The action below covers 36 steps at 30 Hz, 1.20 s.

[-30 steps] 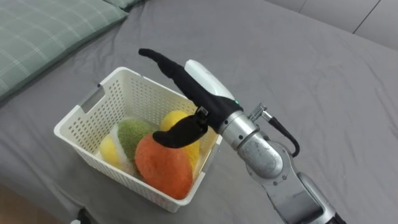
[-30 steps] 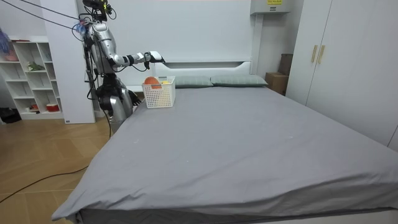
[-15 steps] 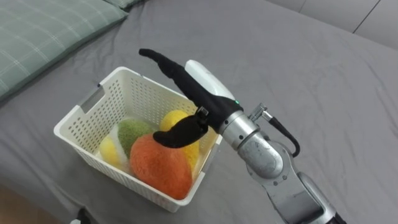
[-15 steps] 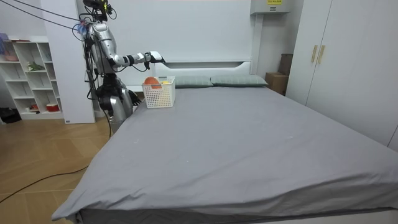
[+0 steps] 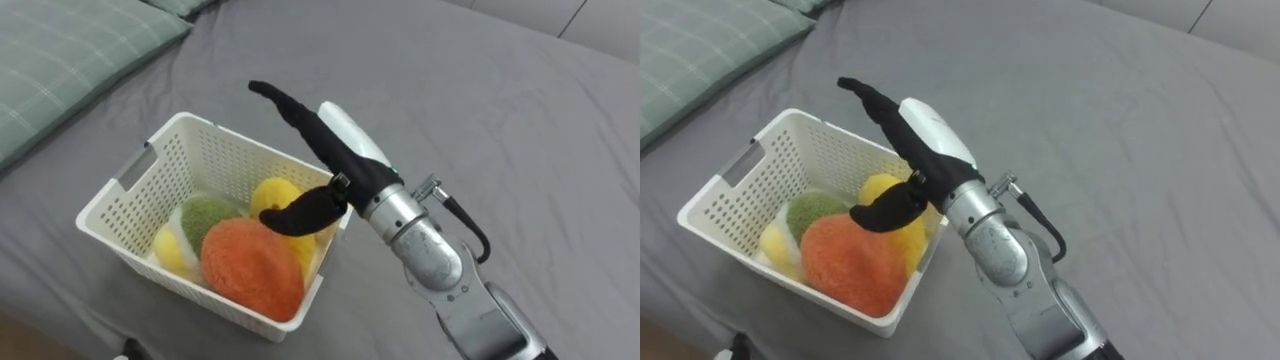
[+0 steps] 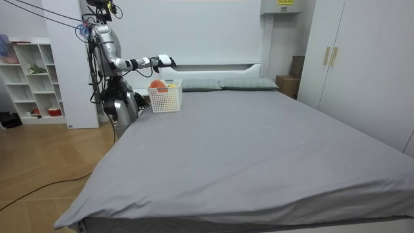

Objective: Collect toys from the bed

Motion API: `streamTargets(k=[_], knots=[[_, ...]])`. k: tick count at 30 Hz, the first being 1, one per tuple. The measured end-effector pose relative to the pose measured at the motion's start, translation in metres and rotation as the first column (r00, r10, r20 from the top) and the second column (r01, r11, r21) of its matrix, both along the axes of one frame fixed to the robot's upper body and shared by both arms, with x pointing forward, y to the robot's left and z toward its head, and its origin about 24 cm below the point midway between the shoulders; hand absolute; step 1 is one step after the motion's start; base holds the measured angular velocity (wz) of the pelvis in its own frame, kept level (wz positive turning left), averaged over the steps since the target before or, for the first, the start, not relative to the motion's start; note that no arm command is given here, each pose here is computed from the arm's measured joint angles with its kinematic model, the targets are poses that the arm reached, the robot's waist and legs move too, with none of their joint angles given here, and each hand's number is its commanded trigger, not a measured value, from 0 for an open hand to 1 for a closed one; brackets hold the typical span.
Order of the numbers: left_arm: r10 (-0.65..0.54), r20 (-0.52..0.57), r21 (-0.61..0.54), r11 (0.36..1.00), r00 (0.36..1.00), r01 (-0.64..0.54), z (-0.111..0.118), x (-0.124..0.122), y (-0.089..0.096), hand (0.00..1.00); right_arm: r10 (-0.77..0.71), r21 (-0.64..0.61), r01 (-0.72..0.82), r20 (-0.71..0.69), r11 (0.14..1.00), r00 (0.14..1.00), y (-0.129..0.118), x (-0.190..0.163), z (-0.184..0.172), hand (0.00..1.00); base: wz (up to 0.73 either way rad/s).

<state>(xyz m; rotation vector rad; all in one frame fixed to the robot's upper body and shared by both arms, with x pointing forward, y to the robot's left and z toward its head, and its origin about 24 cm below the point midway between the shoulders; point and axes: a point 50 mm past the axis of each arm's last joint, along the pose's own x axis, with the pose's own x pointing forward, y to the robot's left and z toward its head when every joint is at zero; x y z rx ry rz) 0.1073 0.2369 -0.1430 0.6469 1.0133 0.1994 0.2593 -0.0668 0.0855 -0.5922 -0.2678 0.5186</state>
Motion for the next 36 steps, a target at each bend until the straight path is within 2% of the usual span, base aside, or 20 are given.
streamTargets(k=[9,16,23,26,36], knots=[[0.005,-0.006,-0.002,1.0,1.0,-0.005,-0.001,-0.002,0.0,0.0,-0.127,0.09,0.131,-0.051,0.987,0.991,-0.029,0.002,-0.006,0.0,-0.03],[0.044,-0.034,0.005,0.999,0.998,-0.044,-0.004,-0.015,0.004,0.0,-0.259,0.179,0.269,-0.079,0.946,0.963,-0.058,0.001,-0.009,0.0,-0.07],[0.07,-0.057,0.002,0.998,0.996,-0.07,-0.007,-0.024,0.002,0.0,-0.409,0.293,0.413,-0.076,0.863,0.909,-0.089,0.004,-0.003,0.0,-0.1],[0.091,-0.067,0.01,0.996,0.994,-0.091,-0.008,-0.031,0.004,0.0,-0.521,0.327,0.529,-0.12,0.783,0.845,-0.113,-0.005,-0.011,0.0,-0.09],[0.144,-0.104,0.038,0.989,0.984,-0.14,-0.009,-0.054,0.01,0.0,-0.664,0.383,0.698,-0.242,0.605,0.708,-0.155,-0.021,-0.028,0.0,-0.17]])
